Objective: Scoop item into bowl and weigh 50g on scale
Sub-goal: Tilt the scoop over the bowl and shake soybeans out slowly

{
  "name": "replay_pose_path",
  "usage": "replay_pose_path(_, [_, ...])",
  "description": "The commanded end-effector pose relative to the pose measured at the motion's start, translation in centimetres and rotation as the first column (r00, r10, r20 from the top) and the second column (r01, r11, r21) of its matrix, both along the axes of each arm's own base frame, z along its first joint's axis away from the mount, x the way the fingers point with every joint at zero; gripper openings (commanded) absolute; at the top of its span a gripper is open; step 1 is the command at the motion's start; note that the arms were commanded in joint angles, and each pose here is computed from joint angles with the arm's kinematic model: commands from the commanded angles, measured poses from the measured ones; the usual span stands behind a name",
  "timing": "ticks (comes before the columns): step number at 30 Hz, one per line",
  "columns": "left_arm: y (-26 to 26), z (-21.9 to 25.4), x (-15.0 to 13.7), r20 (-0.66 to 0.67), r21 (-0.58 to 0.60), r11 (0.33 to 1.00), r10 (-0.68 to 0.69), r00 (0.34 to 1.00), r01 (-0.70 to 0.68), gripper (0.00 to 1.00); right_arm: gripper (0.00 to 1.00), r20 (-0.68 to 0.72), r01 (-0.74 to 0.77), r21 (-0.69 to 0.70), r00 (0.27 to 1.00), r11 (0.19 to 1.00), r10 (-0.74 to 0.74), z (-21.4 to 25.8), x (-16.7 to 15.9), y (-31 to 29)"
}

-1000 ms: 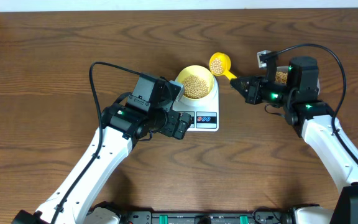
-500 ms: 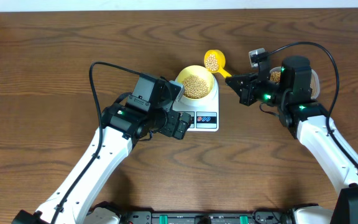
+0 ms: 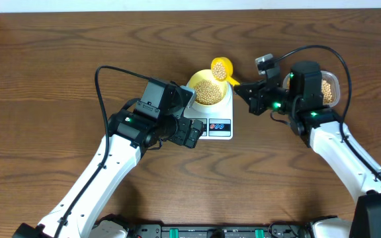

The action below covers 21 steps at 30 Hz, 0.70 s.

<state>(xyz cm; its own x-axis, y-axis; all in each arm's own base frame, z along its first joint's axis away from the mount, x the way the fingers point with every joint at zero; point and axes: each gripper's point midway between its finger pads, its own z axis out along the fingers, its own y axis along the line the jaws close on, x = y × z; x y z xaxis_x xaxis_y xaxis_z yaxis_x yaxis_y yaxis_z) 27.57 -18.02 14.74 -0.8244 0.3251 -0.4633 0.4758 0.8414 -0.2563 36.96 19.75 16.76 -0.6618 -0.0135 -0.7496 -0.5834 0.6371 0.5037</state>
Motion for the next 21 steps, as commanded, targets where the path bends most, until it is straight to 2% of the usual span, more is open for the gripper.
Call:
replay_pose_path(1, [-0.2,-0.1,-0.1,0.000,-0.002,1.000,-0.021,1.000,0.021,0.96,0.01,0.044,-0.034,-0.030,0.998,0.999,0.035,-0.2,0.0,0.4])
replay_pose_path(5, [-0.2,-0.1,-0.2,-0.001,-0.002,1.000,-0.021,1.000,0.021,0.96,0.01,0.059,-0.026,-0.053,0.998,0.998,0.029,-0.5,0.3,0.2])
replay_pose_path(16, [-0.2,-0.1,-0.2,-0.001,-0.002,1.000,-0.021,1.000,0.021,0.96,0.01,0.179,-0.101,-0.159,0.975,0.982,0.129,-0.8,-0.1,0.5])
replay_pose_path(21, [-0.2,-0.1,-0.1,0.000,-0.002,1.000,-0.021,1.000,0.021,0.96,0.01,0.197,-0.074,-0.209,0.973,0.975,0.116,-1.2,0.2,0.7])
